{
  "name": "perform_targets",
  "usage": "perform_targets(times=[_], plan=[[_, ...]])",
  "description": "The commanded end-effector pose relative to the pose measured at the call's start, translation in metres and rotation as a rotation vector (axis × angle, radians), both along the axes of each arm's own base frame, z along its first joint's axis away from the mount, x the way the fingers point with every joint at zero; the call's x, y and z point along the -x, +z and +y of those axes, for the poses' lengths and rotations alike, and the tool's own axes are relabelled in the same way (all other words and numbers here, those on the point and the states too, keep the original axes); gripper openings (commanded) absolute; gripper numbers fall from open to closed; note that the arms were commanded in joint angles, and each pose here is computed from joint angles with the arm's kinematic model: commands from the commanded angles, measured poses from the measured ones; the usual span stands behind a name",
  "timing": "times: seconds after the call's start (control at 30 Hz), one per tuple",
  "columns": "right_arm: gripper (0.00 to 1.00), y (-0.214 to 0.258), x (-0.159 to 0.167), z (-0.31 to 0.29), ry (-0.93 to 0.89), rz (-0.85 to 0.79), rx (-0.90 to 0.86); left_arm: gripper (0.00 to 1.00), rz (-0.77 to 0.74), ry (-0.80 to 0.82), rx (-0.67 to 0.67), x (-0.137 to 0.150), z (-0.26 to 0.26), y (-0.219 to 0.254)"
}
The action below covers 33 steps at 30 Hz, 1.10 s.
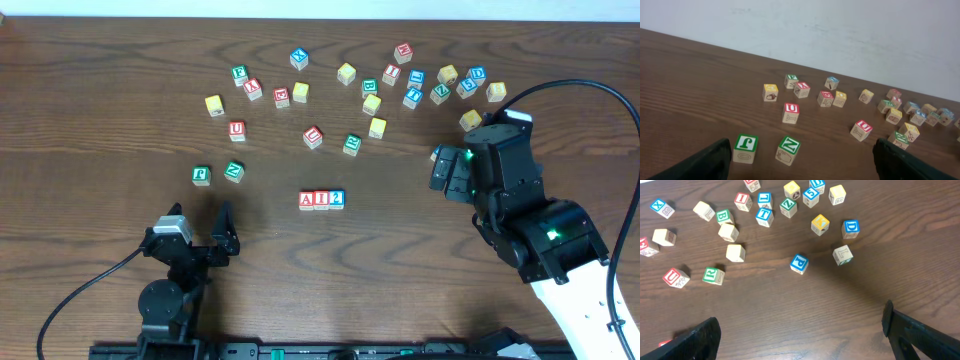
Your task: Spell out AI2
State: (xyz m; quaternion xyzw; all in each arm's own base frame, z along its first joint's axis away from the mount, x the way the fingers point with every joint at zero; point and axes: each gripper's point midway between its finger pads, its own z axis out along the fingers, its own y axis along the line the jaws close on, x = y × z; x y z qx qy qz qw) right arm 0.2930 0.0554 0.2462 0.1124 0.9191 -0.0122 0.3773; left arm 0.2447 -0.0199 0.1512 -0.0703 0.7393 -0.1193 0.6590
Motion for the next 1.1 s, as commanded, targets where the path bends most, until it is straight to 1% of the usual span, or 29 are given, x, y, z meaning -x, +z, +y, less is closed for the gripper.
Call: perform_targets(times=[0.0, 0.87, 1.07], plan=[[0.99, 0.0060, -0.0008, 0.0009, 0.011, -0.016, 0.010, 0.89, 0.047, -0.019, -0.011, 0.0017, -0.0026, -0.0136], [0.99, 0.0042, 0.0018, -0.0031, 0.001, -0.004, 0.028, 0.89, 0.048, -0.019, -0.011, 0.0017, -0.0026, -0.0138], [0.99, 0.0137, 0.0066, -0.0058, -0.002, -0.037, 0.012, 0.89, 0.047, -0.019, -0.011, 0.0017, -0.0026, -0.0136]])
